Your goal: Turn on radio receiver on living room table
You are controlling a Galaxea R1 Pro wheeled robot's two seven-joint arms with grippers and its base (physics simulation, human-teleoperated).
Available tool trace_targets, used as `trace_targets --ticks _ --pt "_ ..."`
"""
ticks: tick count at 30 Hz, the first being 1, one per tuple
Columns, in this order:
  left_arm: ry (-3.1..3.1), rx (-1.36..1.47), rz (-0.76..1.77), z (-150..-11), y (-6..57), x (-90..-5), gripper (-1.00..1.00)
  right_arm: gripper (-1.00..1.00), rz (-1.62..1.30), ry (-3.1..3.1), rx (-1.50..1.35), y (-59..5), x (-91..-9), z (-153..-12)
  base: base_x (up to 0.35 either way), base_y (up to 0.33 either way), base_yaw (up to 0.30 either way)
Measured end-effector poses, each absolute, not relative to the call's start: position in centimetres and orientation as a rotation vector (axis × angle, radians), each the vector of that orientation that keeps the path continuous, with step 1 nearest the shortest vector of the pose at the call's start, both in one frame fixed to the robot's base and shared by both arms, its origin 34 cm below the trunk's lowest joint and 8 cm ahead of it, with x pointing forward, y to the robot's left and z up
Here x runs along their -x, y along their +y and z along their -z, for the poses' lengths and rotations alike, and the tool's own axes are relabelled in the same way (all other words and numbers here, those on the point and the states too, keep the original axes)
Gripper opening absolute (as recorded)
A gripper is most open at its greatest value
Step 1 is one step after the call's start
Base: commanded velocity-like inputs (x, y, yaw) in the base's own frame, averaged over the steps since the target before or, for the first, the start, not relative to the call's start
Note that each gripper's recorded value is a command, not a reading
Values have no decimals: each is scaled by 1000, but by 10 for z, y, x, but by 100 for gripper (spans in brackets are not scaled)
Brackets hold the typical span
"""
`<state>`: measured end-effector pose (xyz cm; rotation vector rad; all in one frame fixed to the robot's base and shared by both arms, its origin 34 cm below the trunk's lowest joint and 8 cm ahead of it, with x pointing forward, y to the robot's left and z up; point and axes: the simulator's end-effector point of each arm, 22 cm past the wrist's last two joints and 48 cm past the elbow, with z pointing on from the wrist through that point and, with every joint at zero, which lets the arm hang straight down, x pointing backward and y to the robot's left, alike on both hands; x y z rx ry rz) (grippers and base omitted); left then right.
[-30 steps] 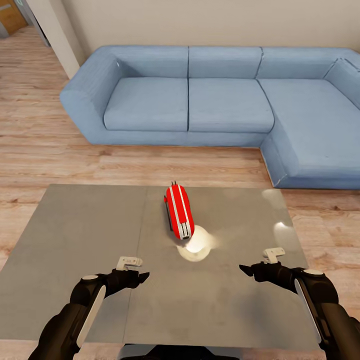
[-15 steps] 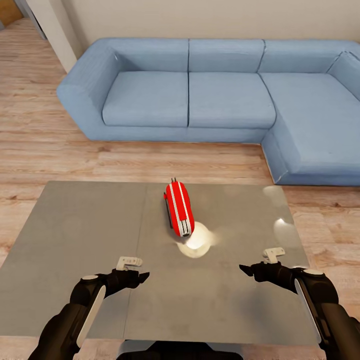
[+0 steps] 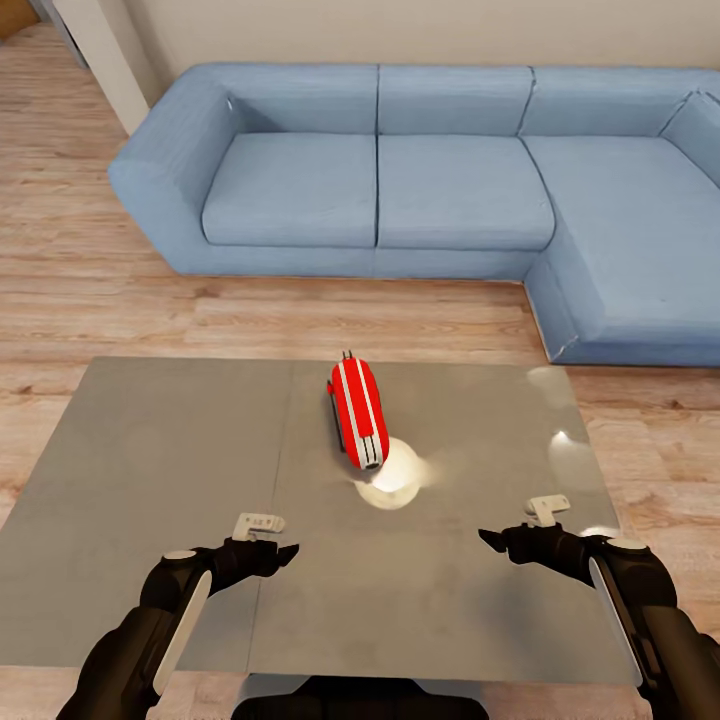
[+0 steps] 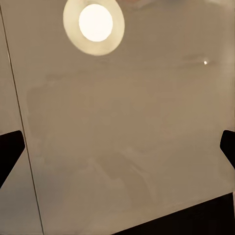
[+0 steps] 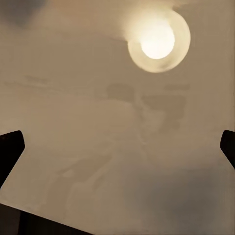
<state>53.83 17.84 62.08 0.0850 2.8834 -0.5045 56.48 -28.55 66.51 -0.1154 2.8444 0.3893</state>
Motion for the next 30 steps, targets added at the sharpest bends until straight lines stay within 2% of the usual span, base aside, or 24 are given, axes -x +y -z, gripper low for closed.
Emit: trace_targets --ticks 20,25,30 --pt "2886 -90 497 -620 179 -538 100 100 -301 2835 118 -295 -572 -665 0 0 0" --pt "2885 -91 498 -620 178 -538 100 100 -309 2777 119 -289 -607 -677 0 0 0" --pt "2888 -91 499 -620 178 -537 100 100 -351 2730 205 -250 -669 -701 0 0 0"
